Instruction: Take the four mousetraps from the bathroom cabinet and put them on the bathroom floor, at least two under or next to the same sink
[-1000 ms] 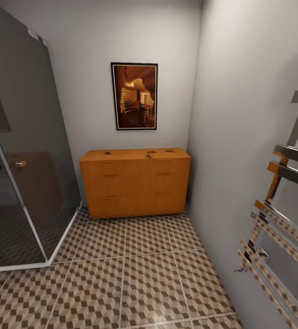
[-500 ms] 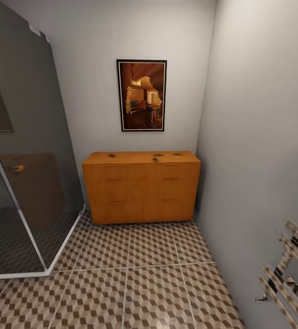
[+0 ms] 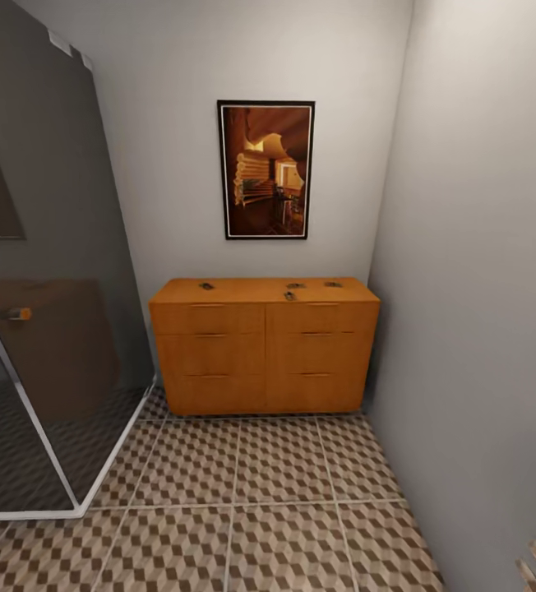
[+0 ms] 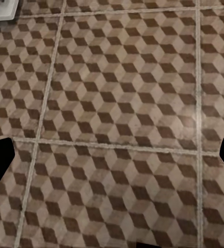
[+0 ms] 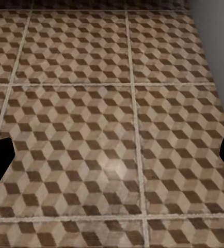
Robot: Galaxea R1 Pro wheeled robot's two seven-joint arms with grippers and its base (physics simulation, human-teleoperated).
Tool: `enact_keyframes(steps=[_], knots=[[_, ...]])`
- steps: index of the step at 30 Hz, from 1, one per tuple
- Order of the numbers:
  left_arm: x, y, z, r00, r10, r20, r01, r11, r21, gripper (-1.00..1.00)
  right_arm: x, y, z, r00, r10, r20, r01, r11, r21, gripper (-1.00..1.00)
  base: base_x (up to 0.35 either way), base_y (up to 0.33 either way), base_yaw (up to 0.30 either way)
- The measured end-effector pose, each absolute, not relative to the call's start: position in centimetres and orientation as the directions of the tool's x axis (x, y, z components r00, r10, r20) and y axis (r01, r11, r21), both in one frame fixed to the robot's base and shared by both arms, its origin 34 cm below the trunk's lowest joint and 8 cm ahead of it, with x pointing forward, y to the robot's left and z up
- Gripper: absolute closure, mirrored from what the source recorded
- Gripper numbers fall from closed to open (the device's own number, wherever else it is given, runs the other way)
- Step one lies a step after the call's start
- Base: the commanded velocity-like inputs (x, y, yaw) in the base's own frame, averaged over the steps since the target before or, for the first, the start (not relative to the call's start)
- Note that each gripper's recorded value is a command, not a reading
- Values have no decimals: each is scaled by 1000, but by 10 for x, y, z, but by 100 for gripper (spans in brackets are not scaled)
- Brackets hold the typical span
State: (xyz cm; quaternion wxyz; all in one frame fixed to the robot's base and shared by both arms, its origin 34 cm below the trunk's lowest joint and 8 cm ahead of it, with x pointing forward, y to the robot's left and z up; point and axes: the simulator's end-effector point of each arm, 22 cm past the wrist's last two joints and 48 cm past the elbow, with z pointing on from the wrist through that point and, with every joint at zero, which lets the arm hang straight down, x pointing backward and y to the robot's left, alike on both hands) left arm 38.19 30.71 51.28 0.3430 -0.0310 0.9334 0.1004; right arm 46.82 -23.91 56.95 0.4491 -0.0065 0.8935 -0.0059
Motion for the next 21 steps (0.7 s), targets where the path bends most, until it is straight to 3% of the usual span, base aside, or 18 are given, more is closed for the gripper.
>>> enact_keyframes(steps=[21], knots=[[381, 307, 512, -764, 12, -645, -125, 978, 166, -100, 468, -241, 570, -597, -19, -802, -7, 1000, -19, -100, 310, 0, 1]])
